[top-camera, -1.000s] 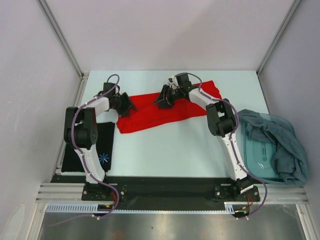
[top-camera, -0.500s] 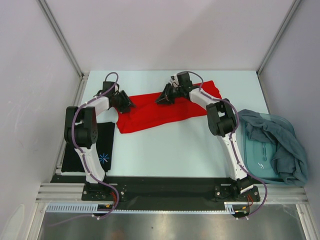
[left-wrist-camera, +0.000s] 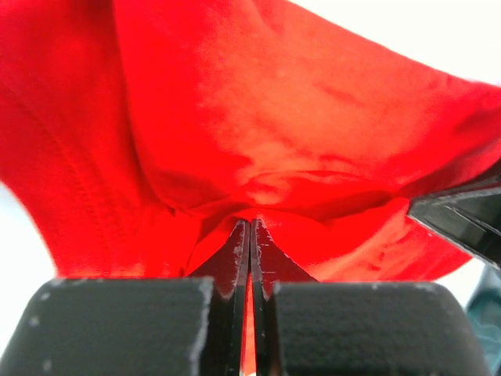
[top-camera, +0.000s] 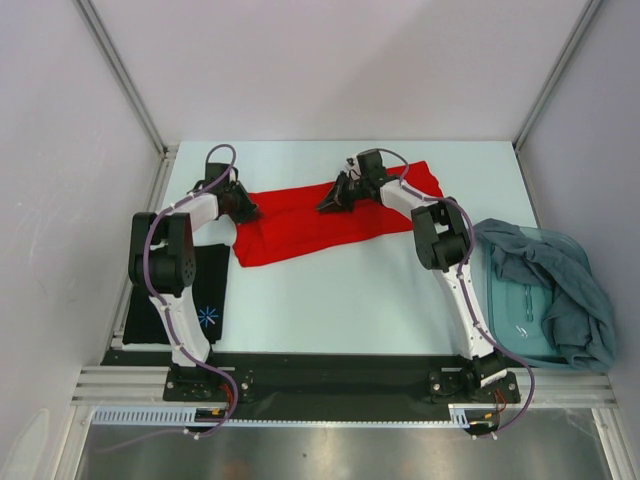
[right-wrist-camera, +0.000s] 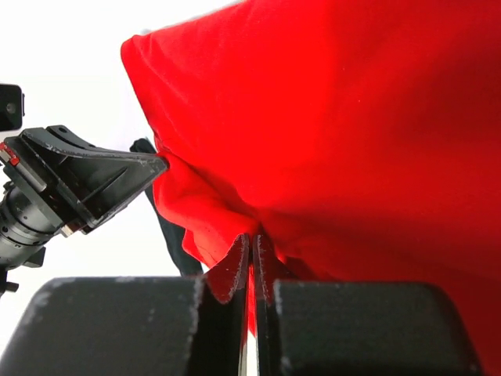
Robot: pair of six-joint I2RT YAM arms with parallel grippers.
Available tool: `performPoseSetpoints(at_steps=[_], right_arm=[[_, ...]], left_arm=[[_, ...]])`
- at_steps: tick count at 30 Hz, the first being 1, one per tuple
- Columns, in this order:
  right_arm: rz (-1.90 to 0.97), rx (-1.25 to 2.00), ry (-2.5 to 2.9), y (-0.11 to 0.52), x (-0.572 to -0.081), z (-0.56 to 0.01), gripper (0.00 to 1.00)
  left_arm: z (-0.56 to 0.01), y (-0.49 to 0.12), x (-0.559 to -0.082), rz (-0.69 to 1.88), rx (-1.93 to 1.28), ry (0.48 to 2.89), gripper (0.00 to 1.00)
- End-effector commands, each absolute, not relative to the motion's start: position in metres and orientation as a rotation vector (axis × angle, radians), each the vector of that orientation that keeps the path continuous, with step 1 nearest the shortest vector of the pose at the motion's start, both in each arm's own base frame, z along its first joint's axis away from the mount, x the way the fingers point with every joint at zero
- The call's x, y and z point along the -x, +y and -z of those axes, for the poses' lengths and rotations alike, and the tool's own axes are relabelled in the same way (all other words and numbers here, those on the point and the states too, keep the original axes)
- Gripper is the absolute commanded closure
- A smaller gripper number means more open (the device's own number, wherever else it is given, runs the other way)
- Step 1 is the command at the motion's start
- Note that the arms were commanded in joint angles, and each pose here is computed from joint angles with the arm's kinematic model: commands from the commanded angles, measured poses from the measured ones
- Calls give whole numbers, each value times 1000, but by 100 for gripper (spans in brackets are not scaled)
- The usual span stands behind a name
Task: Fold and stack the t-shirts
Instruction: Fold the tshirt
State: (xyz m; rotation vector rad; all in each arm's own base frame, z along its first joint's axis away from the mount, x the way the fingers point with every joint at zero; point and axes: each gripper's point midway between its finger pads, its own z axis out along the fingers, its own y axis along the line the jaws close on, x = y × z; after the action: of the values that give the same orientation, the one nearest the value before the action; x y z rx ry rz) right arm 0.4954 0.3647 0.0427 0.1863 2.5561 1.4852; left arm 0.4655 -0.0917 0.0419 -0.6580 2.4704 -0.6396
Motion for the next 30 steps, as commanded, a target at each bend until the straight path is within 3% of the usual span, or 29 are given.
performPoseSetpoints(at_steps=[1,10,13,14,17,20,24,28,30], right_arm=[[-1463,-138,2486,364,-511,-55,98],[-1438,-143,2482,359,-519,-43,99],[-1428,-130,2488,354,-522,-42,94],[-1423,-131,2497,353,-522,-43,82],[-1385,-100,2512,342,-520,-62,62],[-1333,-76,2506,328,-518,-84,51],[-1260,-80,2534,313,-513,-103,49],[-1261,54,2507,329,-498,-125,66],[-1339,114,2466,349,-488,-133,70]], left_arm=[[-42,-75,-475,546,690,2413,100],[-39,-73,-482,515,640,2398,99],[-56,-61,-481,420,603,2377,69],[-62,-57,-479,382,578,2372,62],[-106,-48,-470,319,542,2303,55],[-139,-58,-457,337,482,2253,57],[-143,-95,-436,411,419,2275,61],[-116,-125,-434,568,437,2344,72],[-98,-122,-439,538,443,2377,73]])
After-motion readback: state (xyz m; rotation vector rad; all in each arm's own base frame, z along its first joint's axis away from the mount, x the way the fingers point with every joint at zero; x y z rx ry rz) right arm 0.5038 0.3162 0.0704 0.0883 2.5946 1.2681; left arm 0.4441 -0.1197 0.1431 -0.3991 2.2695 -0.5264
